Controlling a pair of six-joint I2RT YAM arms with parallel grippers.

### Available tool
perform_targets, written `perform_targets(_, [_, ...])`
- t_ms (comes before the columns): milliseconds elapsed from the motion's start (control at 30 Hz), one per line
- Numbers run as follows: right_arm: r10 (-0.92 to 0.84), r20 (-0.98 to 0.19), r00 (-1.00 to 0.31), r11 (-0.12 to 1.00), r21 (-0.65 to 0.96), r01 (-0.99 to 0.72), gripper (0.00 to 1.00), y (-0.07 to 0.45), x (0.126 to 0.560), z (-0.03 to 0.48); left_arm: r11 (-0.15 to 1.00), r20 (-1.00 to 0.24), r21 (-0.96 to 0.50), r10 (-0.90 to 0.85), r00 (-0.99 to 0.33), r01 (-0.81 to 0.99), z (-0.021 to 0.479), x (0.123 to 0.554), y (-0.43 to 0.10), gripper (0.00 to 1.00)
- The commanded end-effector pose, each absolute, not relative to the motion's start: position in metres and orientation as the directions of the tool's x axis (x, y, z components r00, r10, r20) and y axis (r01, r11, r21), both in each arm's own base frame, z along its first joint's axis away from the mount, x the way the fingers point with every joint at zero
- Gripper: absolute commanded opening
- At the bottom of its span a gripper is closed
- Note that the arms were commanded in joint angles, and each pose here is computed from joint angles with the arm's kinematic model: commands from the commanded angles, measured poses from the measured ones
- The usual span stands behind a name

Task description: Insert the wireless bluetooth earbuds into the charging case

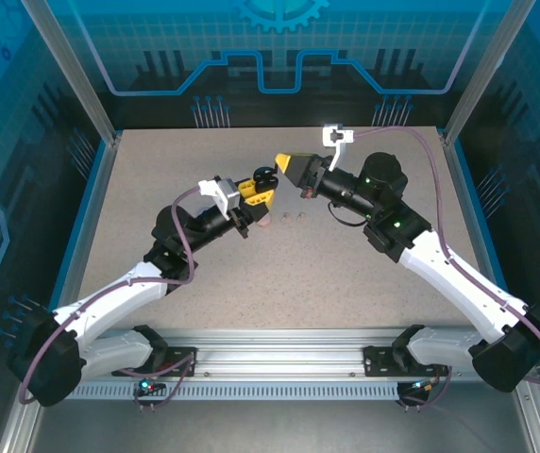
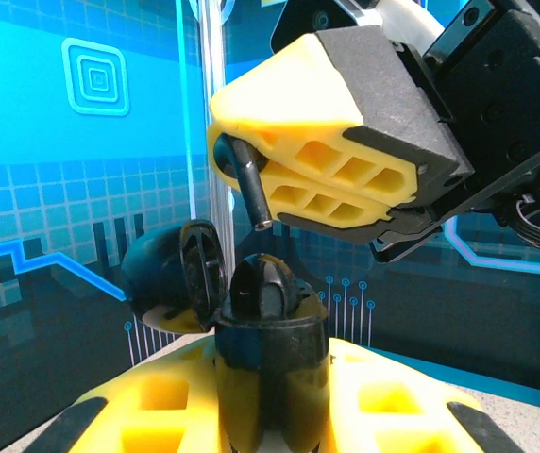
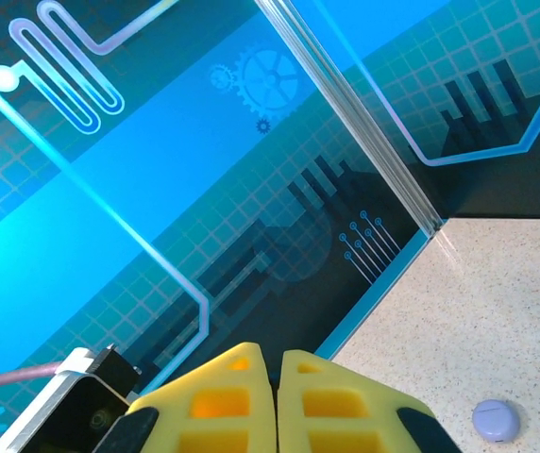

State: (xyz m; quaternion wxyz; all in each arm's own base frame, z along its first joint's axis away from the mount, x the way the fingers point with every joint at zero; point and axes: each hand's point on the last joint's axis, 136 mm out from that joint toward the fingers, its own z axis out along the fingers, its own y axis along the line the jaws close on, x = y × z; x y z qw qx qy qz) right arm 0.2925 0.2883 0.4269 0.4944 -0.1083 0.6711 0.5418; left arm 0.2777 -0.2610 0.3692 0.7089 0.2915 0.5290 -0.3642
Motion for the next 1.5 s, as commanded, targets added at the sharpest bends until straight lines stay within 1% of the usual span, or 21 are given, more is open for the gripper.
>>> perform_targets(0, [0.394,-0.784,-0.480,0.347,0.610,-0.712,0.06,0.295,0.283,0.434,0.573,-0.938,0.044,-0.259,0.231,0.819,0.395,0.275,-0.259,0.00])
perform_targets(267, [0.374,-0.781,-0.500,0.337,0.617,-0.711,0.06,0.301,0.277,0.425,0.574,-0.939,0.042,-0.257,0.229,0.818,0.394,0.276,-0.259,0.00])
perform_targets(633, [0.363,-0.777,-0.514,0.352,0.625,-0.697,0.06,0.301,0.278,0.413,0.574,-0.937,0.048,-0.258,0.236,0.817,0.398,0.275,-0.259,0.00])
perform_targets(933, [0.330,-0.775,-0.539,0.351,0.630,-0.692,0.04,0.302,0.273,0.403,0.577,-0.937,0.050,-0.255,0.237,0.815,0.397,0.276,-0.259,0.00])
perform_targets(1267, [0.271,-0.774,-0.572,0.374,0.632,-0.679,0.04,0.305,0.268,0.385,0.579,-0.937,0.053,-0.253,0.241,0.813,0.398,0.277,-0.259,0.00])
perform_targets(1400, [0.244,-0.781,-0.574,0.404,0.620,-0.672,0.08,0.307,0.269,0.380,0.576,-0.937,0.051,-0.255,0.239,0.816,0.399,0.277,-0.260,0.00])
perform_targets(1467, [0.239,-0.785,-0.572,0.415,0.615,-0.670,0.12,0.307,0.271,0.380,0.574,-0.938,0.050,-0.254,0.236,0.817,0.398,0.277,-0.260,0.00])
